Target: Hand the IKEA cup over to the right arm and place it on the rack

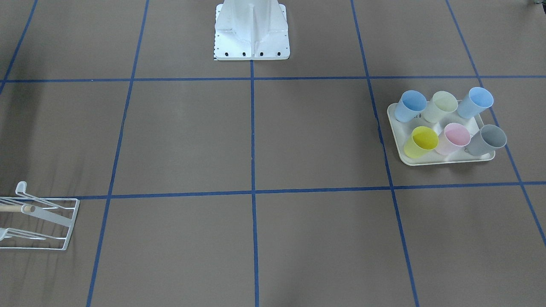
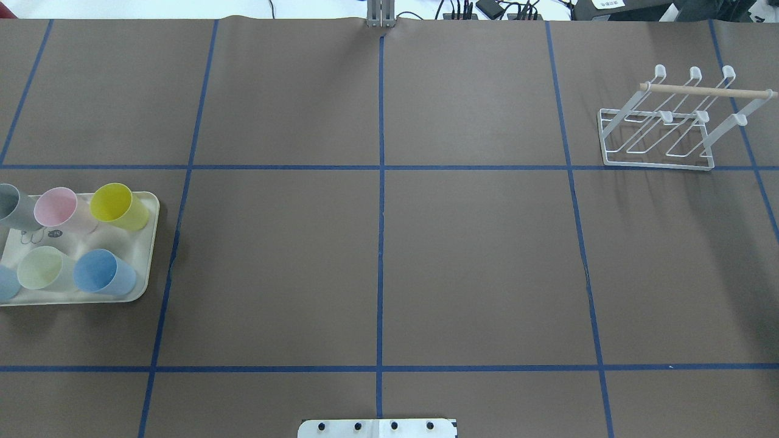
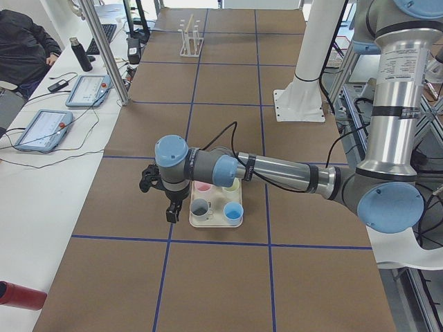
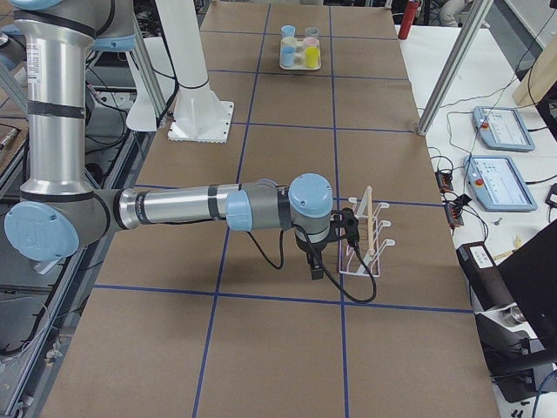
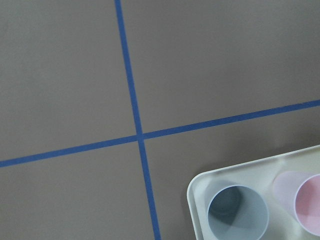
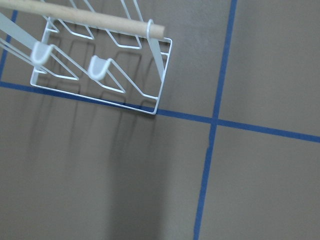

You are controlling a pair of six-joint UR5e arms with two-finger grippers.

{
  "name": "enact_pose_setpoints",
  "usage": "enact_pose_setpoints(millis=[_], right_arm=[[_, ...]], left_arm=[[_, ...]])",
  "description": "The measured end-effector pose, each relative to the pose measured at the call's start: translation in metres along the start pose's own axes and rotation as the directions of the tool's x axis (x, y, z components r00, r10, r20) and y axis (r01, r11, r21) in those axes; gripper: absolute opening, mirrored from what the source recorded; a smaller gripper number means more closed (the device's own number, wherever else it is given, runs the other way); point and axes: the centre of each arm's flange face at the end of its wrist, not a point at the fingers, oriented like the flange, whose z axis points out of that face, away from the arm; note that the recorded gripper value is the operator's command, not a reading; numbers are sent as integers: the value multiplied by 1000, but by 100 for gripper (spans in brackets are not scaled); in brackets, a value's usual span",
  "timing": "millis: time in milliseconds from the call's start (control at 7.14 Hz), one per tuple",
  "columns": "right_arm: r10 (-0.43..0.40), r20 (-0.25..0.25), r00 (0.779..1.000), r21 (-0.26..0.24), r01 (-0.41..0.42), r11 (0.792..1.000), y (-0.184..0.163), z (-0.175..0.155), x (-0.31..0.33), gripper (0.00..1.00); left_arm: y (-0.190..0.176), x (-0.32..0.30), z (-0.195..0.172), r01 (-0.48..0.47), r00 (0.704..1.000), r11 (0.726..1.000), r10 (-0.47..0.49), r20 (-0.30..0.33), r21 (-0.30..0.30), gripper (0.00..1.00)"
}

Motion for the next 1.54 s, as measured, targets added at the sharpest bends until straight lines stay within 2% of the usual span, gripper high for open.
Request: enact_pose_setpoints(millis=[140,420,560,700,840,980,1260,1540], right_arm=[[-22,26,999,20,21,1000,-18,-6,-15,100],[-79,52,996,32,77,997,-47,-8,-44,100],[-100,58,993,39,98,994,-61,-10,-57,100],[-103,62,993,46,100,994,-72,-13,-68,100],[-100,67,993,48,97,994,-78,-12,-77,100],[-112,72,991,42,109,993,-83,-7,-88,100],[-102,79,992,21,101,995,-87,4,-104,100],[36,88,995,9,-37,999,-87,7,-110,100]], left_arm=[[-8,16,4,-29,998,1000,29,-53,1,100],[-11,40,4,-75,977,997,79,-200,26,100],[-10,46,1,-109,962,992,120,-247,56,100],[-3,43,5,-146,951,985,164,-263,88,100],[5,32,16,-151,949,984,172,-266,98,100],[9,20,27,-120,957,989,138,-257,87,100],[13,0,37,-17,991,997,27,-131,75,96],[15,-7,58,62,996,995,-57,-72,81,96]])
